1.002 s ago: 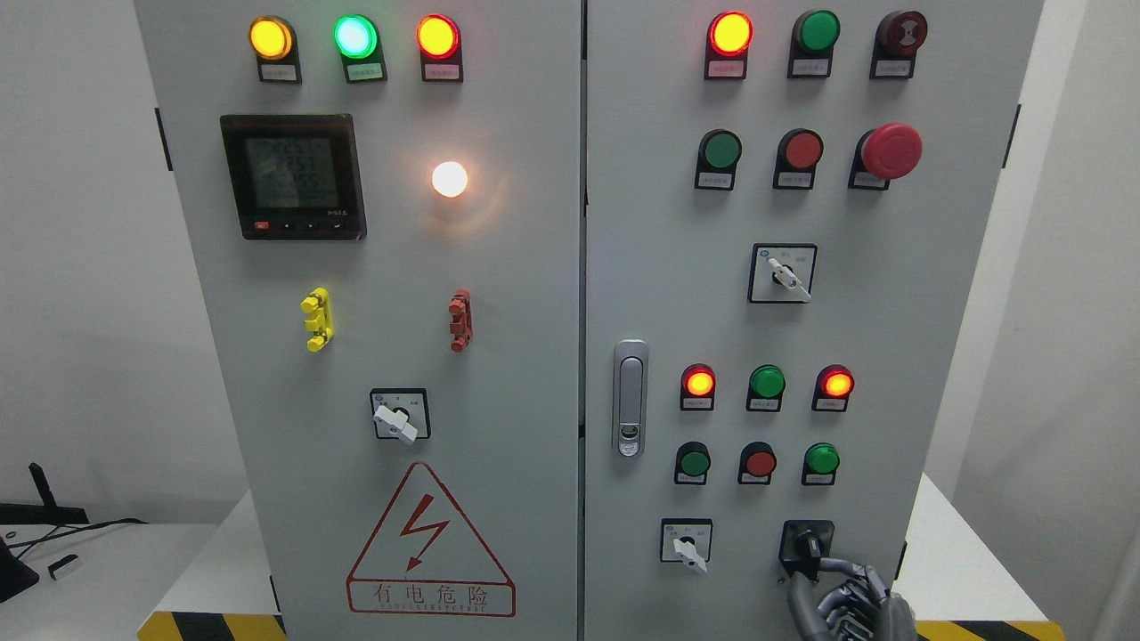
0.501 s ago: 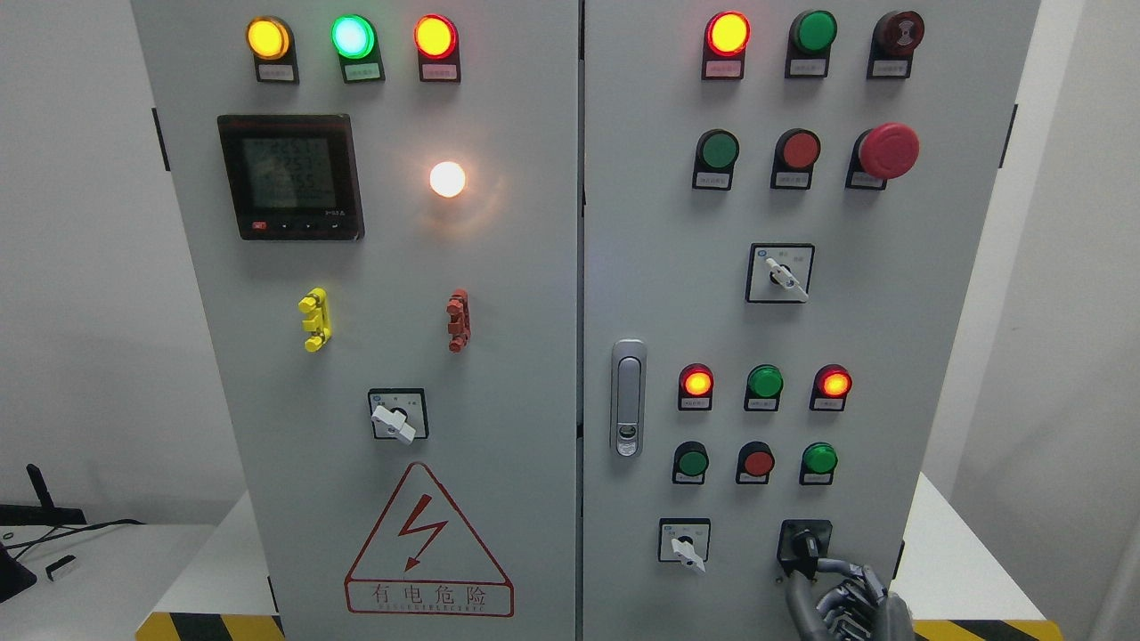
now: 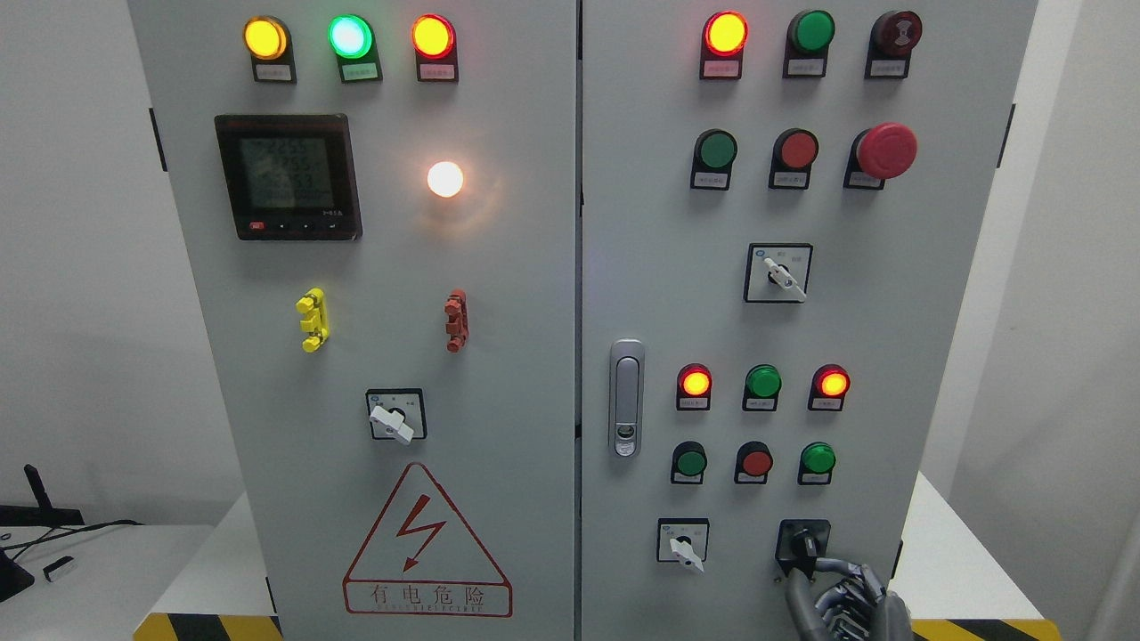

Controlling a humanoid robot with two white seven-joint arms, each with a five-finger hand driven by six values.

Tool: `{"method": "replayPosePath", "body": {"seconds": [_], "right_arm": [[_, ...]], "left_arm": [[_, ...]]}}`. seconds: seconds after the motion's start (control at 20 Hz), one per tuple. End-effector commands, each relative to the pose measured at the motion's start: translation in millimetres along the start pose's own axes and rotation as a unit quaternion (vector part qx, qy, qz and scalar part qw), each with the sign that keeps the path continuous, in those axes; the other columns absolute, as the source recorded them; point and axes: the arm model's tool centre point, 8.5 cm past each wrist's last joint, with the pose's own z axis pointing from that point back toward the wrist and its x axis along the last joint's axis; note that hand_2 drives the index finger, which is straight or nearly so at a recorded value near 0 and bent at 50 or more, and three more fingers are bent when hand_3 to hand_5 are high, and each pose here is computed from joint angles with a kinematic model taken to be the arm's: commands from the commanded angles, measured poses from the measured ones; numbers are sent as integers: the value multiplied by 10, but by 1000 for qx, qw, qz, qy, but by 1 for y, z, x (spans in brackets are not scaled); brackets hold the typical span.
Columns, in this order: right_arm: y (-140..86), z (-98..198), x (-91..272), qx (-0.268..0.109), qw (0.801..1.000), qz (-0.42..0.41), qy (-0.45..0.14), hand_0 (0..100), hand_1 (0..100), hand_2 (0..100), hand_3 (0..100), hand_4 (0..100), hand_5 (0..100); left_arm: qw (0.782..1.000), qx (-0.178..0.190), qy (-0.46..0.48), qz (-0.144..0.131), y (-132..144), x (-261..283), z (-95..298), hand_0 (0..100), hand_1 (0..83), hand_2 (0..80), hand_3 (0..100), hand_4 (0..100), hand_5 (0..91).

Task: Trip black knob to open circuit
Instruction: 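Close the right hand's fingers around the black rotary knob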

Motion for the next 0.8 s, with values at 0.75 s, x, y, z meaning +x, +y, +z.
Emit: {"method": "replayPosePath", "body": {"seconds": [0.75], "right_arm": [[5, -1, 0, 5, 1000, -4, 5, 389, 738, 487, 861, 913, 1000]], "left_arm": [[1000, 0, 0, 2, 0, 0, 0, 120, 389, 0, 0, 0, 0]]}}
